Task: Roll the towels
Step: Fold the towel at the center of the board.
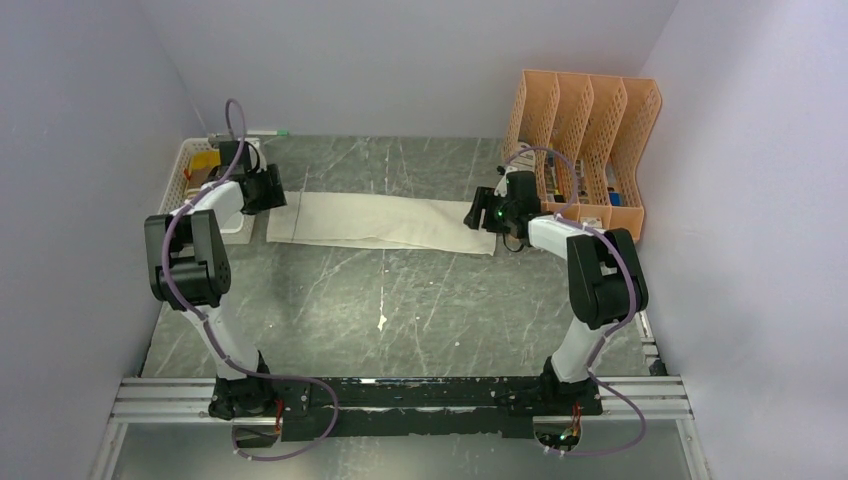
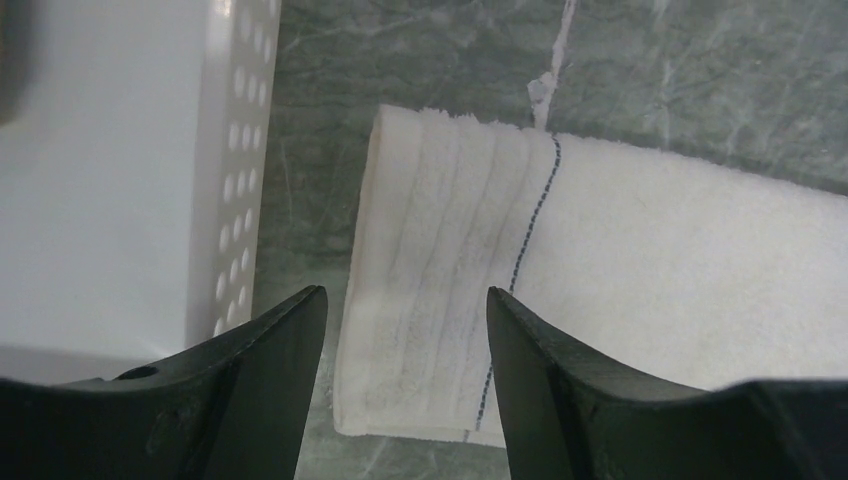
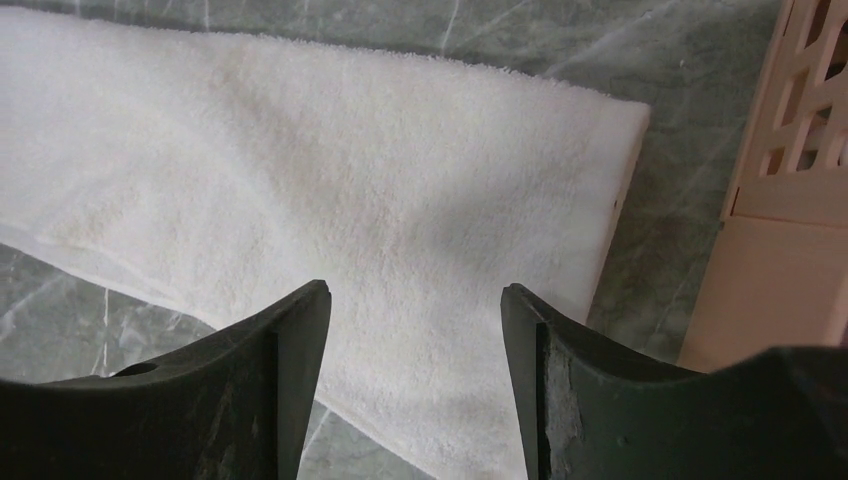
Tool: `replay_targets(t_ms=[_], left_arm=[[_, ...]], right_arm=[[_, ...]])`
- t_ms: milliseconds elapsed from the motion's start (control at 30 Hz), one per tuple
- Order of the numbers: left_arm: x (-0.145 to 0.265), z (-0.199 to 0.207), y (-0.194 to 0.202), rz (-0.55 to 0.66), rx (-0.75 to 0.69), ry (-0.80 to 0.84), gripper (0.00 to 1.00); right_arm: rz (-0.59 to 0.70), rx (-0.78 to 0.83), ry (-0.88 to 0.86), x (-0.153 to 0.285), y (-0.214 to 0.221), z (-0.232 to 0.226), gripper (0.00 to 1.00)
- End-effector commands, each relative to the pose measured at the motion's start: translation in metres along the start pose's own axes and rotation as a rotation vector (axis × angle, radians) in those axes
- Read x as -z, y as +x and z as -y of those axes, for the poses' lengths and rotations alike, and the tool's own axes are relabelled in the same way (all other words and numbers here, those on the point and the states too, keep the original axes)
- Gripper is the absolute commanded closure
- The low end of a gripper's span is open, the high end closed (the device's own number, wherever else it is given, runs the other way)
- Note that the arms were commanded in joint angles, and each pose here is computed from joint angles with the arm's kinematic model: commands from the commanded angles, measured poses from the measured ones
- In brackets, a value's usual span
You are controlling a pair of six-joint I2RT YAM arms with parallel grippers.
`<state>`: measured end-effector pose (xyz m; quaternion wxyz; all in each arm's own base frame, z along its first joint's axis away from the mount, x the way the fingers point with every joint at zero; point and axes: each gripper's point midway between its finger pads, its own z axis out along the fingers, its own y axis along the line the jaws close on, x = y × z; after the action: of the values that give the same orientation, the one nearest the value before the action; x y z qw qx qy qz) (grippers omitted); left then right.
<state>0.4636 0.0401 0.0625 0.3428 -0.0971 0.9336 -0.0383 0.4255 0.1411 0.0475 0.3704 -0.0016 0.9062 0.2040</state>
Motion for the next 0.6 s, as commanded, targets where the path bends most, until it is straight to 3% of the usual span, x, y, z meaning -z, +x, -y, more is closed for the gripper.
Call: replay_targets(t_ms=[0,433,533,567], left_arm=[[-0.023,-0.017,0.005,-0.004,0.006,-0.104,0.31],[-0.055,-0.03,0.037,-0.048,0.024,-0.17,0.54],[-0.061,-0.026,0.052,-0.073,0.018,-0.16,0.66],[-0.062,-0.023,0.058,-0.082,0.014,-0.157,0.74]], right_arm=[[0.046,0.006,-0.049,0.017,-0.012,-0.015,0.36],[0.159,0.031,-0.148,0.068,-0.043,-0.049,0.36],[0.18,0.038,-0.149,0.074,-0.05,-0.052,0.36],[0.186,0.039,-0.152,0.076,-0.052,-0.053,0.36]])
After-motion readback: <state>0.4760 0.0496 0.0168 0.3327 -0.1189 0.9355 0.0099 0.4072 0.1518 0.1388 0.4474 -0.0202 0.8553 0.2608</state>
